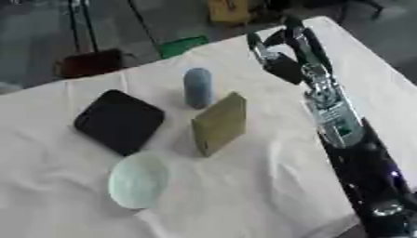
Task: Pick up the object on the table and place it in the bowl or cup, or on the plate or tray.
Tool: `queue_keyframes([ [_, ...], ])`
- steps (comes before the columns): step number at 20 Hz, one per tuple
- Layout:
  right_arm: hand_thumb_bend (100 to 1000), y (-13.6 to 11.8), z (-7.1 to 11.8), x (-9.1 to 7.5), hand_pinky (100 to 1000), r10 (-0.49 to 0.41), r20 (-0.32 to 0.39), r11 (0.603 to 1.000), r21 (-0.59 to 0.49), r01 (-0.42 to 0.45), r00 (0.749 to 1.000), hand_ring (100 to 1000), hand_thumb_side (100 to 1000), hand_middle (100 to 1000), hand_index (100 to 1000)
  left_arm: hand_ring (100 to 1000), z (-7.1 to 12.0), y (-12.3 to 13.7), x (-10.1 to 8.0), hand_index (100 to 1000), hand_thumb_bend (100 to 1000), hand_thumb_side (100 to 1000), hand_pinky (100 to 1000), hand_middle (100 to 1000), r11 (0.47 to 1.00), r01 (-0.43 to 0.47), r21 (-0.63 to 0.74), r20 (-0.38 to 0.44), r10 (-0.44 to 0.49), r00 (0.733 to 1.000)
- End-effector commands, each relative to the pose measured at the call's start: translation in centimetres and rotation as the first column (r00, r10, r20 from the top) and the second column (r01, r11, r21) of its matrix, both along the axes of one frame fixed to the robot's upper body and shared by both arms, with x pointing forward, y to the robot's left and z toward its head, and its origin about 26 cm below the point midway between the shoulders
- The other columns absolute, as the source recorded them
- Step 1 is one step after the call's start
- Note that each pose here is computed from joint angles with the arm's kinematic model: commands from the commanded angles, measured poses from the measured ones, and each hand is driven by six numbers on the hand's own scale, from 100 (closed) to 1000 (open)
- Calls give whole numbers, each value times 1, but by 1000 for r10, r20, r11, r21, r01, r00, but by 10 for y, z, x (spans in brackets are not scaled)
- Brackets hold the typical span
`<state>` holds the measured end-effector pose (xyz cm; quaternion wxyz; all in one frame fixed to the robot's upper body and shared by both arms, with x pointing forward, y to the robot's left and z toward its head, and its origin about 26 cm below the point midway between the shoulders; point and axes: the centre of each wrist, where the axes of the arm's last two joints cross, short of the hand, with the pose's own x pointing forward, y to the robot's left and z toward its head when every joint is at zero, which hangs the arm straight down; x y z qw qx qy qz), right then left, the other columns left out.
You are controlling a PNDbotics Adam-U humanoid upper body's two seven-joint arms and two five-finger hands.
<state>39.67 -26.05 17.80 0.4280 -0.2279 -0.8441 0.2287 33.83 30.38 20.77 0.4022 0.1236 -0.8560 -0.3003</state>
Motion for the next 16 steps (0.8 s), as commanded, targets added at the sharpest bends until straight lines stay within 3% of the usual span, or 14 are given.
queue_keyframes([
  [1,335,-6,14,-1,693,-12,40,1000,-16,12,999,570,540,803,859,847,11,3,-3,877,1000,713,752,893,1000,-5,26,31,4,1000],
  [16,334,-5,14,-1,693,-9,40,1000,-17,9,999,570,541,803,860,847,13,1,-3,879,1000,712,752,893,999,10,50,33,-12,999],
])
